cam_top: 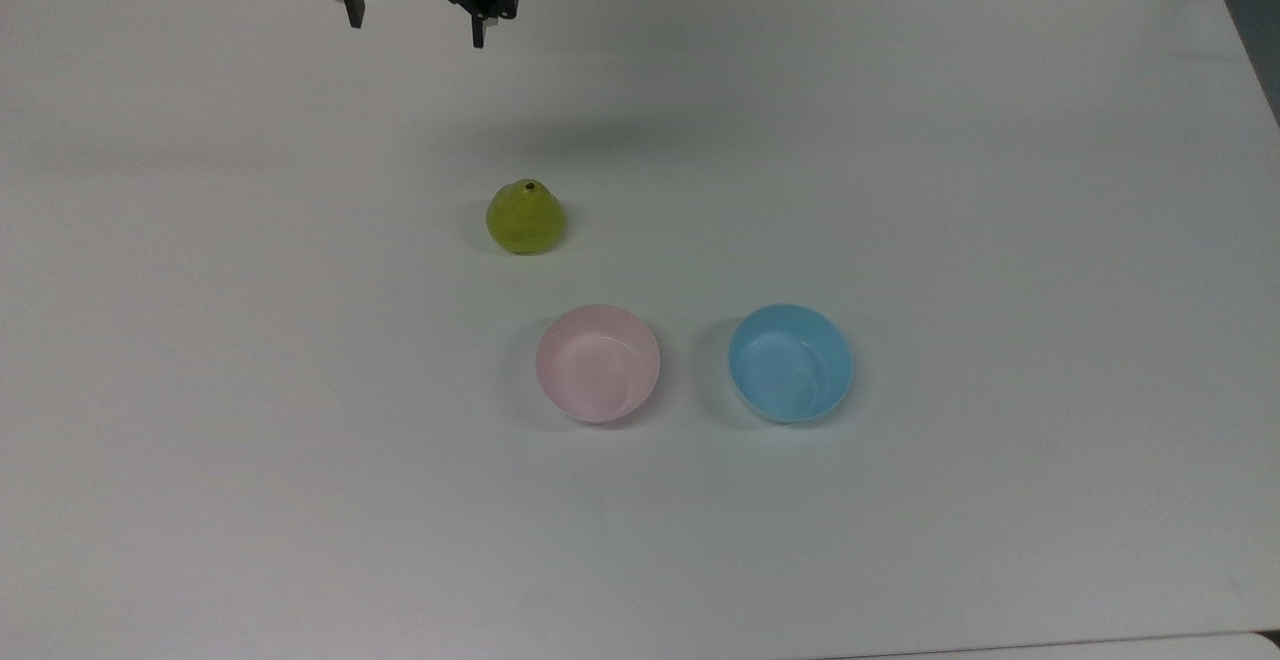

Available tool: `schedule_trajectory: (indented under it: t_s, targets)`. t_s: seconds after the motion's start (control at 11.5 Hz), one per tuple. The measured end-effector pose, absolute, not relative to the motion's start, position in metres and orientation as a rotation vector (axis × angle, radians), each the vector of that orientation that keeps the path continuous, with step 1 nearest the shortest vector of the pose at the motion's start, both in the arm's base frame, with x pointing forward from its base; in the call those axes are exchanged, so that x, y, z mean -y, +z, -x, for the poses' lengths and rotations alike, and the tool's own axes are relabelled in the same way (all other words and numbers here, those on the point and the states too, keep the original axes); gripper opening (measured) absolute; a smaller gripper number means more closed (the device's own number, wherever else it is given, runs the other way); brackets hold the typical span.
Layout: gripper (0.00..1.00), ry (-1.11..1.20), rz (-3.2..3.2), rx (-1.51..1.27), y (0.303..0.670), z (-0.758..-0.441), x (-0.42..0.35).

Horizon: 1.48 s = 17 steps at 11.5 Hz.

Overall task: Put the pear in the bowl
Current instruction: 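Lower the gripper over the green pear and close on it, then lift the green pear and carry it over the pink bowl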

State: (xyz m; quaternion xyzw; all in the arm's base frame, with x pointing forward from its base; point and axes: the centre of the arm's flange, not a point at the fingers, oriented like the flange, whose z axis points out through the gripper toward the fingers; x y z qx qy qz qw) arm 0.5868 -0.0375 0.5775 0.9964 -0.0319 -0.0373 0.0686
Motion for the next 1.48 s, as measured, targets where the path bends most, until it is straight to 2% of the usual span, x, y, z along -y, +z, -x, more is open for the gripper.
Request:
schedule_trajectory:
  t_s: [0.69, 0.87, 1.13, 1.48]
  targets:
    - [1.00, -0.183, -3.061, -0.002, 0.548, -0.598, -0.010]
    - [1.00, -0.177, -3.055, -0.041, 0.516, -0.613, -0.013]
    - [1.00, -0.264, -3.026, -0.151, 0.435, -0.632, -0.025]
    - [1.00, -0.367, -2.956, -0.230, 0.362, -0.641, -0.045]
